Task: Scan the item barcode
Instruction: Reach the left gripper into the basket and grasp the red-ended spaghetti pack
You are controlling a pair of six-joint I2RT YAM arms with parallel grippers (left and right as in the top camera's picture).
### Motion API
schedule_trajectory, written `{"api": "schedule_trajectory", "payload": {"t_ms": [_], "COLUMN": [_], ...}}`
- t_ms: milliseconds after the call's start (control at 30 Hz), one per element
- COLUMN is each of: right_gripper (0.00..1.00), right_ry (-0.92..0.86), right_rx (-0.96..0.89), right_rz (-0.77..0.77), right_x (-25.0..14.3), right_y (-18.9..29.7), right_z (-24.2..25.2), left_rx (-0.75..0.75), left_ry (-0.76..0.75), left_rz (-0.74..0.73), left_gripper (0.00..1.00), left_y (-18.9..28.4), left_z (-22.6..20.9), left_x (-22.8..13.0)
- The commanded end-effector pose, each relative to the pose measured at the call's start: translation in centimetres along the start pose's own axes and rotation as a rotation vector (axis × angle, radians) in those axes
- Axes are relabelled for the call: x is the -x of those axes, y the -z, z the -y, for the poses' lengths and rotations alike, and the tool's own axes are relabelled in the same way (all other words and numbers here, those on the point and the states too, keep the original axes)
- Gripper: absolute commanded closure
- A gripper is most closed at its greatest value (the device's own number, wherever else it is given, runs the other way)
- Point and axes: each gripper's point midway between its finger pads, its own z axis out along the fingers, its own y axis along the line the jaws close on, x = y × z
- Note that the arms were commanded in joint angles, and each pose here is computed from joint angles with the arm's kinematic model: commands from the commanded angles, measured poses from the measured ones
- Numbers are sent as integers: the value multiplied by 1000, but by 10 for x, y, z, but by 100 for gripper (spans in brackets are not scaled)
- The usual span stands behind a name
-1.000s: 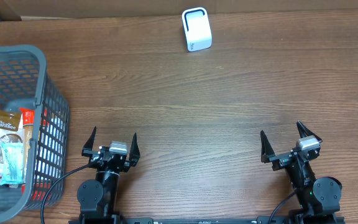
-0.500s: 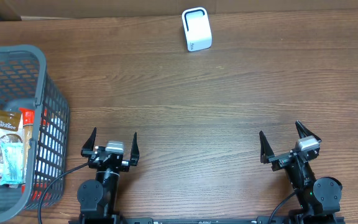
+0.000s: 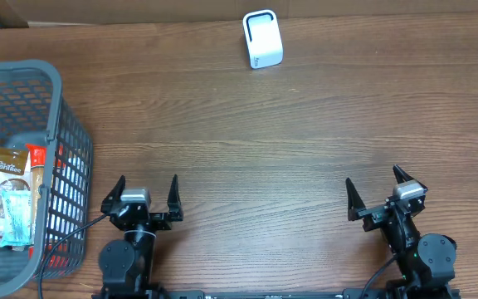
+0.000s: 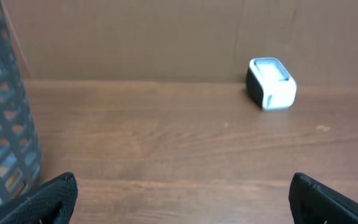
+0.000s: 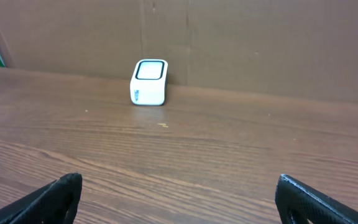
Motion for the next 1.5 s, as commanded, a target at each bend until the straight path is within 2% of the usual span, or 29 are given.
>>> {"api": "schedule_trajectory", "payload": {"t_ms": [0, 167, 333, 600, 833, 1000, 1067, 1167, 1300, 1433, 1467], "right_gripper": [0, 0, 0, 0, 0, 0, 0, 0, 0, 0, 0], "right_ry": [9, 4, -7, -53, -145, -182, -197, -208, -213, -218, -219], "right_rx": [8, 9, 34, 72, 226, 283, 312, 332, 331, 325, 319], "right_rz": [65, 37, -18, -226, -470, -532, -548, -561, -576, -597, -605], "right_x": [39, 62, 87, 127, 151, 154, 151, 148, 145, 141, 139], "right_y": [9, 13, 13, -1, -14, -26, -29, -31, -32, -30, -29], "right_z": [-3, -3, -7, -11, -34, -41, -46, -48, -48, -48, -47], "left_rx": [7, -43, -82, -140, -216, -314, -308, -139, 192, 510, 562], "left_ry": [36, 35, 40, 17, 69, 95, 101, 204, 385, 548, 577], "left_rz": [52, 38, -45, -316, -553, -570, -561, -543, -487, -453, -458], "left_gripper": [0, 0, 0, 0, 0, 0, 2, 6, 5, 5, 2], "left_y": [9, 8, 0, -24, -33, -50, -54, -57, -44, -12, -4], "left_z": [0, 10, 19, 32, 49, 65, 62, 26, -57, -144, -160], "left_x": [38, 71, 102, 163, 203, 215, 220, 232, 242, 231, 225]}}
